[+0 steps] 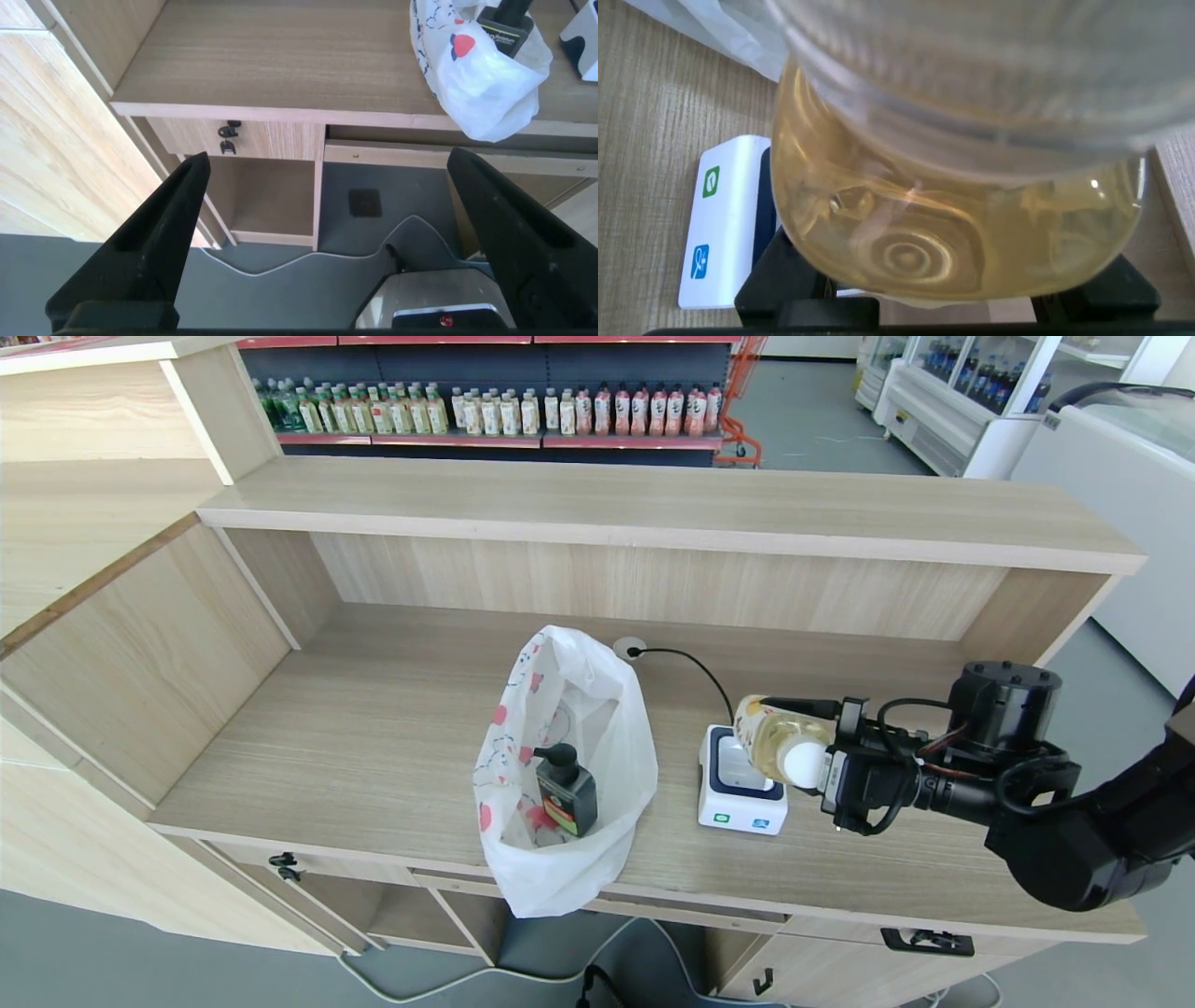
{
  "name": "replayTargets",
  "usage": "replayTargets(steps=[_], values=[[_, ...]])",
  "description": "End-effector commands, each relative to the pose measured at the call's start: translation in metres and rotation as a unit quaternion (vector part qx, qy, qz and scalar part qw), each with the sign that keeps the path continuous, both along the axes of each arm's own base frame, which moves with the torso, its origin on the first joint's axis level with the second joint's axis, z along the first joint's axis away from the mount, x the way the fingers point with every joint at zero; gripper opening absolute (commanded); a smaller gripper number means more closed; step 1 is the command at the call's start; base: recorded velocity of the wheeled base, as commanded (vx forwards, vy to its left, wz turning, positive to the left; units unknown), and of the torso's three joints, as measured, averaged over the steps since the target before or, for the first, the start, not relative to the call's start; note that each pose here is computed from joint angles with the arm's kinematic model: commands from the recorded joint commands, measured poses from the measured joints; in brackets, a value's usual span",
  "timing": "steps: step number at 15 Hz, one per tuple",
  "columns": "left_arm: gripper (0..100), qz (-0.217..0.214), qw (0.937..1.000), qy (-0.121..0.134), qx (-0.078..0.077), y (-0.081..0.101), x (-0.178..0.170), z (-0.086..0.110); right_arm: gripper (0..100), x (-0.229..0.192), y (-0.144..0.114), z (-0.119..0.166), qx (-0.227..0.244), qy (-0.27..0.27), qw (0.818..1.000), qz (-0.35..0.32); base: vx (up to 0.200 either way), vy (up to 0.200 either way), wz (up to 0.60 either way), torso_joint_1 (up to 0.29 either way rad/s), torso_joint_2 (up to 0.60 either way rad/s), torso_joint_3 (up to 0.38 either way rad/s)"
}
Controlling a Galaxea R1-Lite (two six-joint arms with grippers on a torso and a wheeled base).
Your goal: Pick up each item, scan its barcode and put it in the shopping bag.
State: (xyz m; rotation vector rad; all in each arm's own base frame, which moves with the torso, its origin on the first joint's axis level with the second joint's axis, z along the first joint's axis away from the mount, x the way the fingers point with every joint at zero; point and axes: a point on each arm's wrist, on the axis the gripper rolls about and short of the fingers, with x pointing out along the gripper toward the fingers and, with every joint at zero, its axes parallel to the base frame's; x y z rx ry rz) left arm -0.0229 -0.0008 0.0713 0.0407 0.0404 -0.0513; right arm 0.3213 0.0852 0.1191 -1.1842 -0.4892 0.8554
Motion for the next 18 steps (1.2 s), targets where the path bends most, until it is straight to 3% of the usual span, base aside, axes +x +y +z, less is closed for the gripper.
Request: replayTargets(steps=[1, 10, 18], values=[[100, 0.0, 1.0, 0.0, 0.0, 0.0, 0.0, 0.0, 0, 0.0001, 0.0003, 0.0, 0.004, 0.005, 1.0, 0.0, 0.0, 0.0, 0.0, 0.0, 0.0, 0.0], [100, 0.0, 1.0, 0.0, 0.0, 0.0, 0.0, 0.0, 0, -0.0003, 0.0001, -0.0002, 0.037, 0.004, 0.999, -0.005, 0.0, 0.0, 0.0, 0.0, 0.0, 0.0], [100, 0.0, 1.0, 0.0, 0.0, 0.0, 0.0, 0.0, 0, 0.0062, -0.0012, -0.0083, 0.036, 0.012, 0.999, -0.011, 0.0, 0.0, 0.0, 0.0, 0.0, 0.0]])
